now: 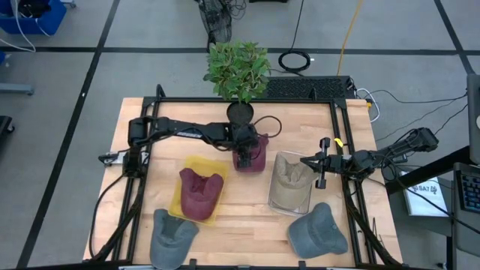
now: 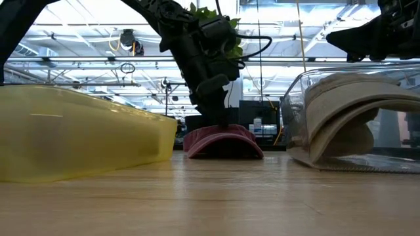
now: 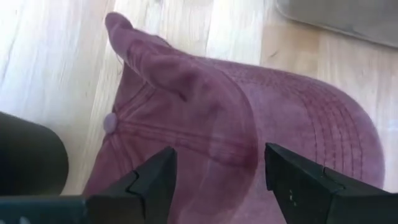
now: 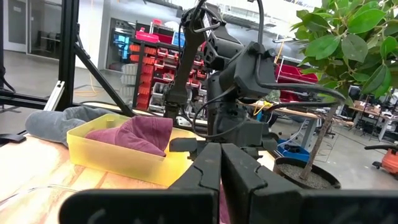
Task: Pick & Place hat
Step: Put the red cap into the yellow bin
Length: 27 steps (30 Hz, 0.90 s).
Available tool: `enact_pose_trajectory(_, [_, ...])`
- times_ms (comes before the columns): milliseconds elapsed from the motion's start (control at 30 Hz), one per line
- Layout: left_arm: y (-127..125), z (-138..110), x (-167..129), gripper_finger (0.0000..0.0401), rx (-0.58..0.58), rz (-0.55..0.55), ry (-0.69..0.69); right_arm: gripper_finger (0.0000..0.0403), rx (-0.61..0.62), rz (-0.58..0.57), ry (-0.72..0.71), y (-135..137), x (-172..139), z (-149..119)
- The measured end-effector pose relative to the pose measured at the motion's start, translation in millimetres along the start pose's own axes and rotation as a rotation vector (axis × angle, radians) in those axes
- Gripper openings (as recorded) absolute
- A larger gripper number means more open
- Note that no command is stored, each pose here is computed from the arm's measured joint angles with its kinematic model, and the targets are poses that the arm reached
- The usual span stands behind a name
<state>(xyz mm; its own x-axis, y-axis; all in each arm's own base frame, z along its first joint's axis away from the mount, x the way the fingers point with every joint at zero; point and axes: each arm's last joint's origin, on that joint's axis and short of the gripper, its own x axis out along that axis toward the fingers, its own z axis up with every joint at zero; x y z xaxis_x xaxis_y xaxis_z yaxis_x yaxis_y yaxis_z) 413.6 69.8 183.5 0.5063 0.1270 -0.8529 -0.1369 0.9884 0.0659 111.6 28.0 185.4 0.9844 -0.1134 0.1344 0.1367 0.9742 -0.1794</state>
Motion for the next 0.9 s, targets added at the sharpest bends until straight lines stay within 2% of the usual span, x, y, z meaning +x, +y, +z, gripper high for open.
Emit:
enact_pose_trajectory(300, [-1,-5,16,0.024,0.013,-0.002,0.035,0.0,0.0,0.0,0.0,0,0,0])
enact_pose_trajectory(367, [-1,-5,17,0.023,0.014,-0.004,0.034,0.0,0.0,0.0,-0.001,0,0,0])
enact_pose_trajectory(467, [-1,-4,13,0.0186,0.016,-0.031,0.02,0.0,0.0,0.0,-0.001,0,0,0])
enact_pose_trajectory(667, [-1,3,-1,0.0031,0.031,-0.037,-0.019,0.0,0.0,0.001,-0.001,0,0,0])
enact_pose_trajectory(700, [-1,4,-3,0.0017,0.035,-0.036,-0.026,0.0,0.0,0.001,0.0,0,0,0])
enact_pose_trajectory(900, [-7,10,-32,0.001,0.068,-0.039,-0.072,0.0,0.0,0.001,-0.001,0,0,0])
